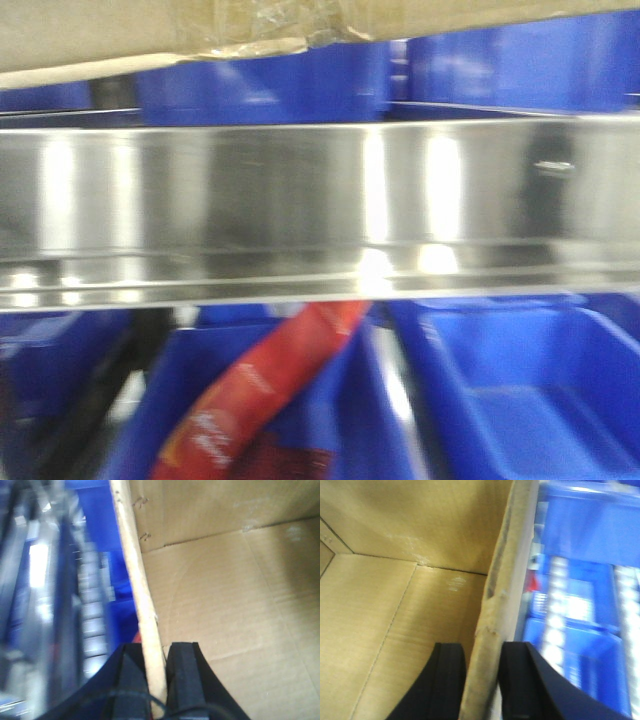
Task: Grab carton from right shelf to conveyor
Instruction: 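Hold the carton in both grippers while the base turns away from the shelf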
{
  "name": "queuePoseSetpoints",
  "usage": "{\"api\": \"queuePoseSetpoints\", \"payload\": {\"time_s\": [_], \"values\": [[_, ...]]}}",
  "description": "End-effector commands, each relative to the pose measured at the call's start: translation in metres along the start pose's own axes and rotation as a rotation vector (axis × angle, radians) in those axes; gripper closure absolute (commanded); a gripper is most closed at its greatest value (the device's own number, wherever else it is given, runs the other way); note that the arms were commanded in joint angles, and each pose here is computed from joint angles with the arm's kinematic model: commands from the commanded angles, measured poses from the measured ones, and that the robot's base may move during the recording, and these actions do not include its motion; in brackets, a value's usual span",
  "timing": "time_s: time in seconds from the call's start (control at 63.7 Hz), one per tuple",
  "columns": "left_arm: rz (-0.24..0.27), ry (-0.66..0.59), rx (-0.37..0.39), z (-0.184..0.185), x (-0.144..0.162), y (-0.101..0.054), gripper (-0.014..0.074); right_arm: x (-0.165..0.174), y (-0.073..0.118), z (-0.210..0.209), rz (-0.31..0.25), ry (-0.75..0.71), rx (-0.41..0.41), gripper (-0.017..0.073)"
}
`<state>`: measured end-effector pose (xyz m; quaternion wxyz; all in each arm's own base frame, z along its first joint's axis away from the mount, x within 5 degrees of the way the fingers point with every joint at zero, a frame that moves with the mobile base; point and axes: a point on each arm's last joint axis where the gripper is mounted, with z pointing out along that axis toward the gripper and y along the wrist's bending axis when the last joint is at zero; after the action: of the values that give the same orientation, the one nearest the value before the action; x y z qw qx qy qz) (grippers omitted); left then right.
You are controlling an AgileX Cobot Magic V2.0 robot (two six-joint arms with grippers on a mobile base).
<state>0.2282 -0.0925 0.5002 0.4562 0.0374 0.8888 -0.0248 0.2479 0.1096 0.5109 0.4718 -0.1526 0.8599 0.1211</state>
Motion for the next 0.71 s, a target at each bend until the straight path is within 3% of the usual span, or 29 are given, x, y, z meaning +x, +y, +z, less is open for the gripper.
{"api": "queuePoseSetpoints", "payload": {"time_s": [0.0, 0.691], "values": [[-0.003, -0.016, 0.038, -0.0066, -0.0003, -0.0022, 0.0610, -0.0109, -0.0012, -0.0077, -0.017, -0.123, 0.017, 0.0629], [-0.003, -0.016, 0.038, -0.0066, -0.0003, -0.0022, 0.0610, -0.0109, -0.0012, -0.0077, -0.017, -0.123, 0.017, 0.0629]]}}
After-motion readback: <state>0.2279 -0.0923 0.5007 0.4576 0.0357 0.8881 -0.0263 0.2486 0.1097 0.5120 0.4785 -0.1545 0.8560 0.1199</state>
